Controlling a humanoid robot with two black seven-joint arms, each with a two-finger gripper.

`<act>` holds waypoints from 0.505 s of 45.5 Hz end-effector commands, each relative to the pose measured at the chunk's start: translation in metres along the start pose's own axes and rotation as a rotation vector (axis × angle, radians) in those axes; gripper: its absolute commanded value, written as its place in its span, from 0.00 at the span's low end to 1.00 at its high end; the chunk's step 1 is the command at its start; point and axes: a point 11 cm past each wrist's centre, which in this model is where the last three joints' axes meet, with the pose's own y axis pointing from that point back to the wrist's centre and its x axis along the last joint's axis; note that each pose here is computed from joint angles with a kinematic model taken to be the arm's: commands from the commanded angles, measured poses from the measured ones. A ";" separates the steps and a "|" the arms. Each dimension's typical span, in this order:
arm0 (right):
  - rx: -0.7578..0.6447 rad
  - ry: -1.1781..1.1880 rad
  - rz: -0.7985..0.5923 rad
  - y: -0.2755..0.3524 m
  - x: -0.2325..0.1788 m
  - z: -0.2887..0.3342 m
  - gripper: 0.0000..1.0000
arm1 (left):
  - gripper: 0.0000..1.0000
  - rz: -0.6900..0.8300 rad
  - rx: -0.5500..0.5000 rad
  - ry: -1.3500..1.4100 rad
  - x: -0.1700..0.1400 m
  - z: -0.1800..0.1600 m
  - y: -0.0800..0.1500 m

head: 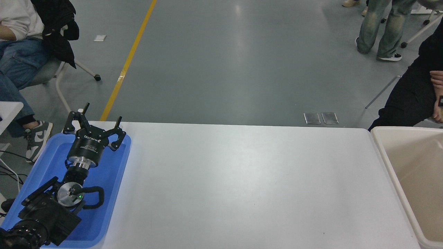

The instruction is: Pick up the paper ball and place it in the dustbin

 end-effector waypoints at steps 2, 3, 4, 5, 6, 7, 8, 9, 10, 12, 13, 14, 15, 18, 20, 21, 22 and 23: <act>-0.097 -0.036 0.129 -0.038 -0.065 0.033 0.00 | 1.00 0.000 0.000 0.000 0.000 0.000 0.000; -0.099 -0.038 0.134 -0.039 -0.070 0.034 0.00 | 1.00 0.000 0.000 0.000 0.000 0.000 0.000; -0.102 -0.040 0.134 -0.041 -0.076 0.035 0.00 | 1.00 0.000 0.000 0.000 0.000 0.000 0.000; -0.106 -0.041 0.136 -0.043 -0.080 0.037 0.00 | 1.00 0.000 0.000 0.000 0.000 0.000 0.000; -0.109 -0.042 0.135 -0.044 -0.086 0.038 0.00 | 1.00 0.000 0.000 0.000 0.000 0.000 0.000; -0.110 -0.044 0.131 -0.046 -0.092 0.038 0.00 | 1.00 -0.001 0.000 0.001 0.000 0.000 0.000; -0.107 -0.047 0.125 -0.047 -0.097 0.036 0.00 | 1.00 0.000 0.000 0.000 0.000 0.000 0.000; -0.103 -0.048 0.118 -0.049 -0.103 0.033 0.00 | 1.00 0.000 0.000 0.000 0.000 0.000 0.000; -0.099 -0.050 0.114 -0.050 -0.107 0.030 0.00 | 1.00 0.000 0.000 0.000 0.000 0.000 0.000; -0.084 -0.053 0.111 -0.053 -0.115 0.020 0.00 | 1.00 0.000 0.000 0.000 0.000 0.000 0.000; -0.080 -0.052 0.108 -0.054 -0.119 0.016 0.00 | 1.00 0.000 0.000 0.000 0.000 0.000 0.000; -0.078 -0.052 0.109 -0.055 -0.122 0.014 0.00 | 1.00 -0.001 0.000 0.001 0.000 0.000 0.000; -0.078 -0.051 0.108 -0.056 -0.126 0.013 0.00 | 1.00 0.000 0.000 0.000 0.000 0.000 0.000; -0.084 -0.051 0.106 -0.057 -0.134 0.015 0.00 | 1.00 0.000 0.000 0.000 0.000 0.000 0.000; -0.085 -0.046 0.104 -0.058 -0.139 0.015 0.00 | 1.00 0.000 0.000 0.000 0.000 0.000 0.000; -0.082 -0.044 0.101 -0.059 -0.142 0.012 0.00 | 1.00 0.000 0.000 0.000 0.000 0.000 0.000; -0.079 -0.042 0.102 -0.059 -0.143 0.010 0.00 | 1.00 0.000 0.000 0.000 0.000 0.000 0.000; -0.076 -0.041 0.101 -0.060 -0.144 0.009 0.00 | 1.00 0.000 0.000 0.000 0.000 0.000 0.000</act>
